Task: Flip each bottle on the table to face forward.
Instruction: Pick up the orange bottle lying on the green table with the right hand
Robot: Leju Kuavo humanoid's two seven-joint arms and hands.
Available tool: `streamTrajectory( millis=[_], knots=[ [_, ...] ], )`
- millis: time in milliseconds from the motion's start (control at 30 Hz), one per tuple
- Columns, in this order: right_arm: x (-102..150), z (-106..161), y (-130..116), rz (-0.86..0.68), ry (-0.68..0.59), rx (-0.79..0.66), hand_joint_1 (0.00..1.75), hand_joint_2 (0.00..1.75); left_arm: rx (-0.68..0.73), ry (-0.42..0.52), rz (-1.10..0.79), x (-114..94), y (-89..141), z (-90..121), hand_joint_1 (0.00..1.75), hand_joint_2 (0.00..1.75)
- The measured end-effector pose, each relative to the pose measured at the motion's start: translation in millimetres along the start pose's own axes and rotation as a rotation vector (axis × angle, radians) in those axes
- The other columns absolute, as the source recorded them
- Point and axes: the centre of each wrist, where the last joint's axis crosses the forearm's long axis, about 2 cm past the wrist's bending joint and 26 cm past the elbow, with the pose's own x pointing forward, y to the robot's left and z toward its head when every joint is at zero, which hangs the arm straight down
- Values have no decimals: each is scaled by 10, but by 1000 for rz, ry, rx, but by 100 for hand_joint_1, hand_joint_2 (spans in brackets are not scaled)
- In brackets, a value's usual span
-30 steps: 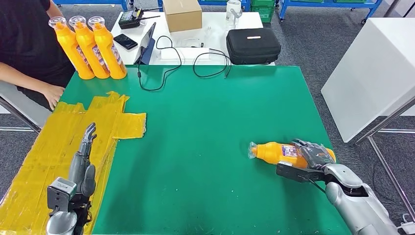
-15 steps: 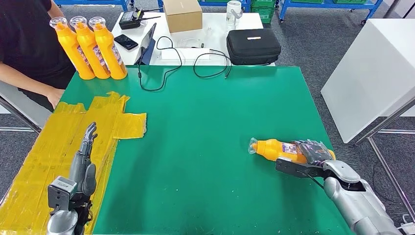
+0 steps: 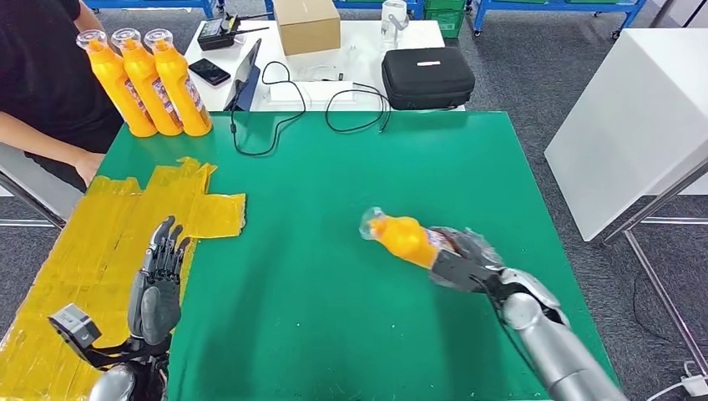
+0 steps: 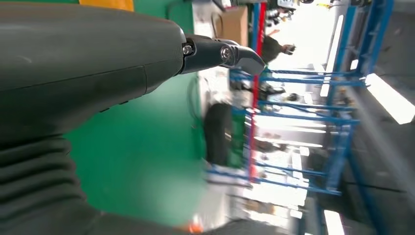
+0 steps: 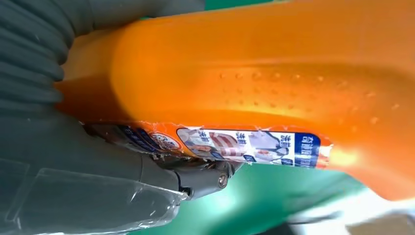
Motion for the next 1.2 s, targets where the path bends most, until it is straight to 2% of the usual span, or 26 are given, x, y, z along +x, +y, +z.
streamTrajectory(
  millis=[133,267,467,600,900,1200],
  knots=[
    [652,-403,-1,-125,-174,-42,175,175,12,-40,87,26,-233,-51,0,175],
    [1256,-687,-64,-182,-312,-63,175,175,4,-70,105,88,-377,-143,0,175],
    [1881,-916,35,-214,-437,-42,175,175,-27,-98,138,141,-517,-240,0,175],
    [2092,-977,205,-229,-473,-13,175,175,-40,-102,154,145,-570,-276,0,175],
    [2257,-1031,409,-238,-488,26,175,175,-44,-101,165,145,-595,-290,0,175],
    [2578,-1075,911,-225,-516,137,175,175,-41,-106,187,148,-622,-333,0,175]
  ],
)
